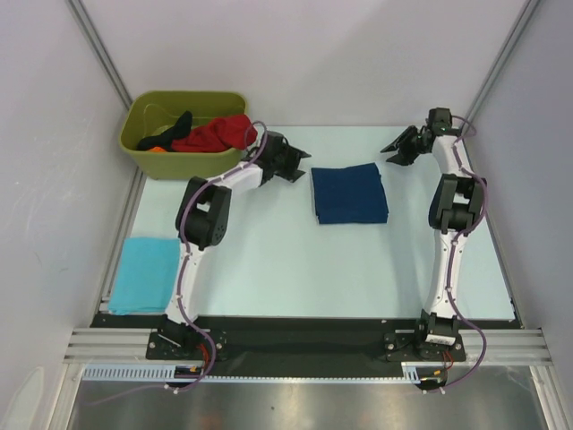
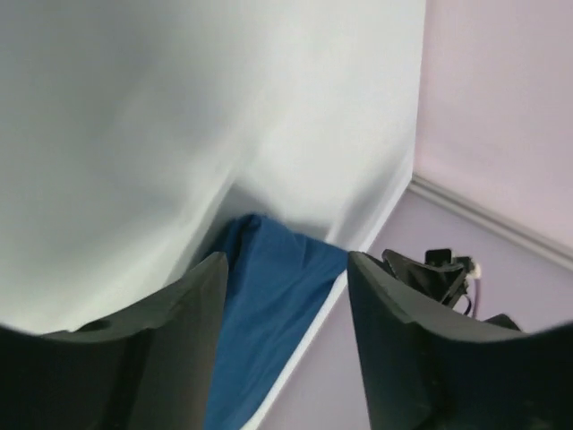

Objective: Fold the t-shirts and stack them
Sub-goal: Fold the tshirt

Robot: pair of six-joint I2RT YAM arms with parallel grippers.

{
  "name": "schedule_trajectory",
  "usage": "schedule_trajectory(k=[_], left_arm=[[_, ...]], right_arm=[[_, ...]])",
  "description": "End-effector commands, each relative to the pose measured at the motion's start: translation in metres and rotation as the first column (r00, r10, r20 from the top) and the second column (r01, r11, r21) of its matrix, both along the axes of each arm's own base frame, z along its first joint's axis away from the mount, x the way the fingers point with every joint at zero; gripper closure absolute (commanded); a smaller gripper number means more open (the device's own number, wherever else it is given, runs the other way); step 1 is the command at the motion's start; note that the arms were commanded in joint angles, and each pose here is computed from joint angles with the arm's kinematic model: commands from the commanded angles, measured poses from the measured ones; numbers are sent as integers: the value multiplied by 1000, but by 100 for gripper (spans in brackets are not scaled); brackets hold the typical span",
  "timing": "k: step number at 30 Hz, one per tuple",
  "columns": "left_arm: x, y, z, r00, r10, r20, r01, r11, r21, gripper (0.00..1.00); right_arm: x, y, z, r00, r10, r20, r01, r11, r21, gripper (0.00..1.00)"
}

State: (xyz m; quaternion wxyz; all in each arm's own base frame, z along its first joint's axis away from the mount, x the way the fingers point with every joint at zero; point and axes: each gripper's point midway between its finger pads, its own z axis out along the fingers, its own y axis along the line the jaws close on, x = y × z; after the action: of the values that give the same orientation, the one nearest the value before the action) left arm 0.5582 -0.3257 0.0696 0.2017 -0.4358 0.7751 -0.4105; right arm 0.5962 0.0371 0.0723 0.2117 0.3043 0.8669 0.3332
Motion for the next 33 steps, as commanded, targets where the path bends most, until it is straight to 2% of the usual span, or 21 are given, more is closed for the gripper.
schedule_trajectory(k=[1,2,4,5,6,7,8,9,10,13,14,15,16,17,18,20,22,28,33], left_arm=[[22,28,59,985,-74,156,44,982,183,32],[22,27,74,976,-107,190,65,974,216,28],[13,29,101,951,-180,250,109,956,273,28],[8,26,99,939,-212,271,136,952,273,28],[1,22,104,924,-242,295,163,949,269,28],[-6,17,107,903,-283,322,197,941,276,29],[-25,7,107,873,-356,334,278,925,260,30],[-32,-8,121,821,-395,413,310,915,259,32],[-44,-15,121,785,-448,429,356,891,280,35],[-80,-38,120,714,-512,477,429,859,280,44],[-88,-45,118,693,-530,490,447,848,285,48],[-102,-58,121,652,-567,503,486,822,296,48],[-109,-65,119,637,-583,504,501,810,304,48],[-114,-71,119,621,-596,509,515,800,308,50],[-125,-84,109,605,-622,497,544,779,312,51],[-135,-98,102,585,-640,499,576,760,300,67],[-135,-104,89,594,-638,489,586,760,281,74],[-131,-111,61,614,-639,463,601,759,251,76],[-143,-98,4,656,-646,390,614,757,221,76]], right_arm=[[19,-38,34,996,-20,88,21,1000,-17,53],[18,-48,40,995,-28,96,32,999,-41,48],[6,-48,53,994,-6,107,13,998,-69,45],[0,-41,58,993,18,114,-11,998,-58,43],[-3,-36,93,979,38,200,-22,997,-79,42],[-21,-27,67,989,55,137,-46,997,-68,41],[-29,-18,69,983,93,159,-82,994,-76,39],[-32,-6,74,971,124,204,-110,991,-80,39],[-49,3,71,971,137,196,-128,990,-58,39],[-59,28,89,938,165,306,-170,985,-8,42],[-72,36,74,945,168,279,-185,982,37,44],[-68,41,78,938,157,309,-182,982,53,45],[-70,46,76,937,153,315,-183,981,67,47],[-73,52,68,938,158,307,-198,975,103,58],[-68,56,68,938,147,315,-198,971,137,65],[-62,68,58,938,158,309,-223,957,186,77],[-52,74,58,934,146,327,-219,956,197,78],[-22,79,23,943,105,317,-196,942,271,83],[-6,68,-6,949,52,312,-155,936,315,86]])
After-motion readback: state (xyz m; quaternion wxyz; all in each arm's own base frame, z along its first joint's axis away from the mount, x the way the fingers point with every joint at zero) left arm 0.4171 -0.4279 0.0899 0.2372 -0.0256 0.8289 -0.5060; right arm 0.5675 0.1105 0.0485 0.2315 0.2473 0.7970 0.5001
